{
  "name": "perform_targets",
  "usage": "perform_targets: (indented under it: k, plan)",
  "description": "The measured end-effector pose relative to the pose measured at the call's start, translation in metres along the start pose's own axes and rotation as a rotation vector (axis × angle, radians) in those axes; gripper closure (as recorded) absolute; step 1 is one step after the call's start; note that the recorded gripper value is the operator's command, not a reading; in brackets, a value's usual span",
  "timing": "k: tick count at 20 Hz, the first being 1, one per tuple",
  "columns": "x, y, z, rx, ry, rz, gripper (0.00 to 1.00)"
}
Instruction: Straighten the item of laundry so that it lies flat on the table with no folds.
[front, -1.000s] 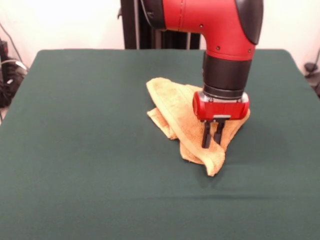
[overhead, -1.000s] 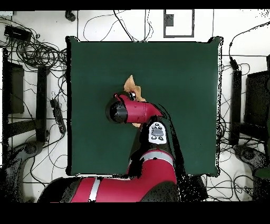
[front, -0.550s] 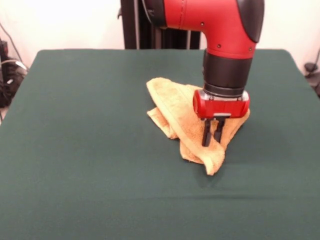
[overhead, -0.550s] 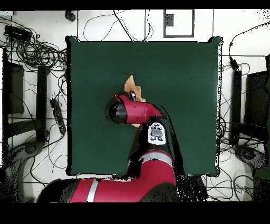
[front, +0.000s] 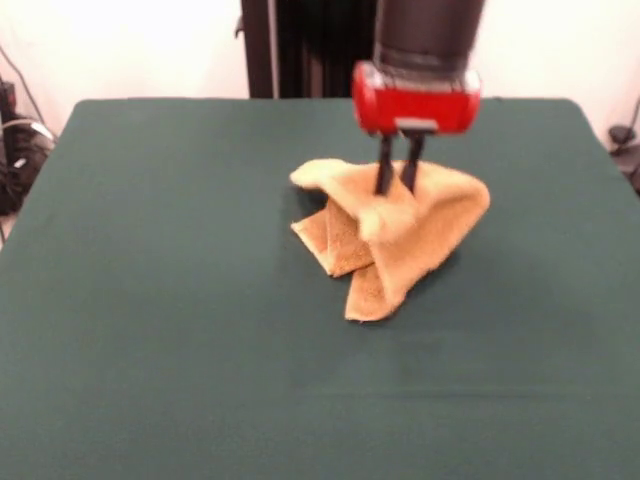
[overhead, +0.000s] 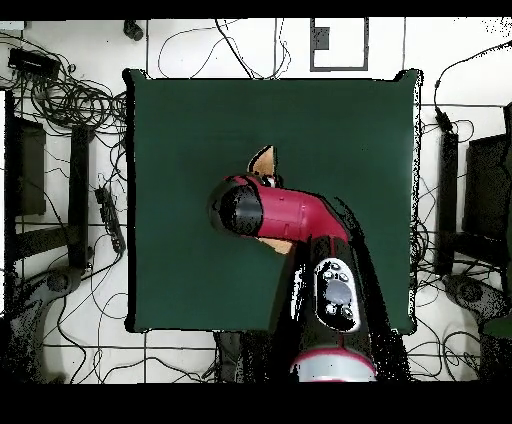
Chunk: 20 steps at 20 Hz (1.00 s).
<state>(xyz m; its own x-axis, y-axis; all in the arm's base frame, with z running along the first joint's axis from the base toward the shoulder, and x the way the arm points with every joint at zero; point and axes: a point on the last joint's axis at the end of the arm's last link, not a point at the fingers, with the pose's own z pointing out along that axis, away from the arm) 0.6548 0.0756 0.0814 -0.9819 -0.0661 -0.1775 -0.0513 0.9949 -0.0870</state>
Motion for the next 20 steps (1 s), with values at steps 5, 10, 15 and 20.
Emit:
perform_targets:
  k: [5,10,15,20]
  plan:
    - [-0.018,-0.044,-0.047,0.010,-0.008,0.061,1.00]
    - [-0.030,-0.078,-0.059,0.013,-0.036,0.111,1.00]
    - [-0.043,-0.107,-0.057,0.012,-0.045,0.145,1.00]
    - [-0.065,-0.128,-0.066,0.023,-0.039,0.132,1.00]
